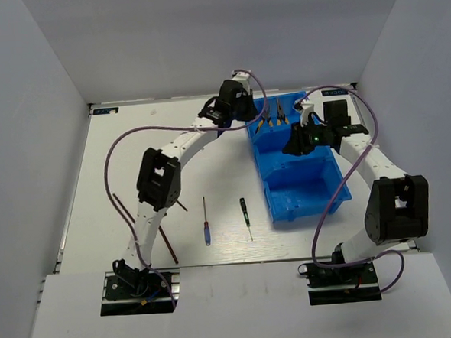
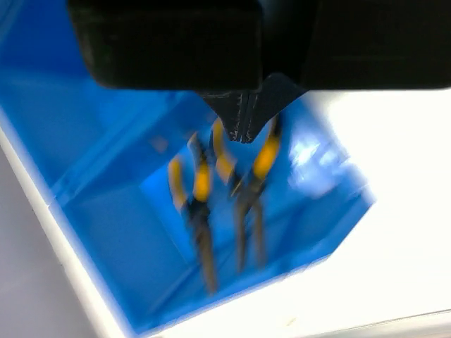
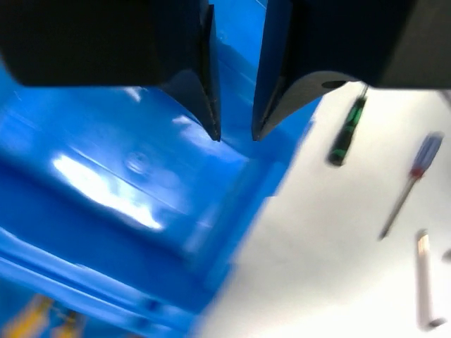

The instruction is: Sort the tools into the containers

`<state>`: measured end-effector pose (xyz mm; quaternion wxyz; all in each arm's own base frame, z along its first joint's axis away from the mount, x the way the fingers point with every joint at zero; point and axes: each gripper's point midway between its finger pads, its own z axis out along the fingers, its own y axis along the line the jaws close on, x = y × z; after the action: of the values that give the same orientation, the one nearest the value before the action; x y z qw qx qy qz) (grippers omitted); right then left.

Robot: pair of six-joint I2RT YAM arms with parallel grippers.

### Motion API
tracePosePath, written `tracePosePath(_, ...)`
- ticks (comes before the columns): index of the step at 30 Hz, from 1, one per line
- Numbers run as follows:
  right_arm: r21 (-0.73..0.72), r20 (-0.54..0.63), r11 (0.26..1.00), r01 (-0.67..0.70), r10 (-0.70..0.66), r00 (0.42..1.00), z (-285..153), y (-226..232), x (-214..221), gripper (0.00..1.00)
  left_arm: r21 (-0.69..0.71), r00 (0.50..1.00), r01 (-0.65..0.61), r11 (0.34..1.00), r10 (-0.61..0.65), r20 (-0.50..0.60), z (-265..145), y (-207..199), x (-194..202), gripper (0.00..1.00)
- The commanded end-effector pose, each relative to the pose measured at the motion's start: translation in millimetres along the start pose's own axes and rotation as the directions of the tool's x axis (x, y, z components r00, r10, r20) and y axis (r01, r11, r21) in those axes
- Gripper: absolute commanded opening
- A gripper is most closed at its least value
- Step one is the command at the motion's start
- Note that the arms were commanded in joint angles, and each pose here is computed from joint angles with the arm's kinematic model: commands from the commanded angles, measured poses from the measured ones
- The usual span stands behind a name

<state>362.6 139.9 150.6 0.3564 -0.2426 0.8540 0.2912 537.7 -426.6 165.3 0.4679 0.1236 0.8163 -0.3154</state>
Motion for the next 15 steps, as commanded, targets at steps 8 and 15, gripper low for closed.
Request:
tracePosePath(8,-0.325,-0.145,0.918,0.227,-0.285,0.947,24,131,48,0.15,-0.459,0.983,-0.007,0.888,-0.078,-0.167,-263,60,63,0.29)
tracePosePath(15,-0.177,-0.348,0.962,0.206,-0.257,0.901,64,174,95,0.48,-0.479,0.954,0.153,0.864,-0.255,-0.156,-355,63,137,0.68)
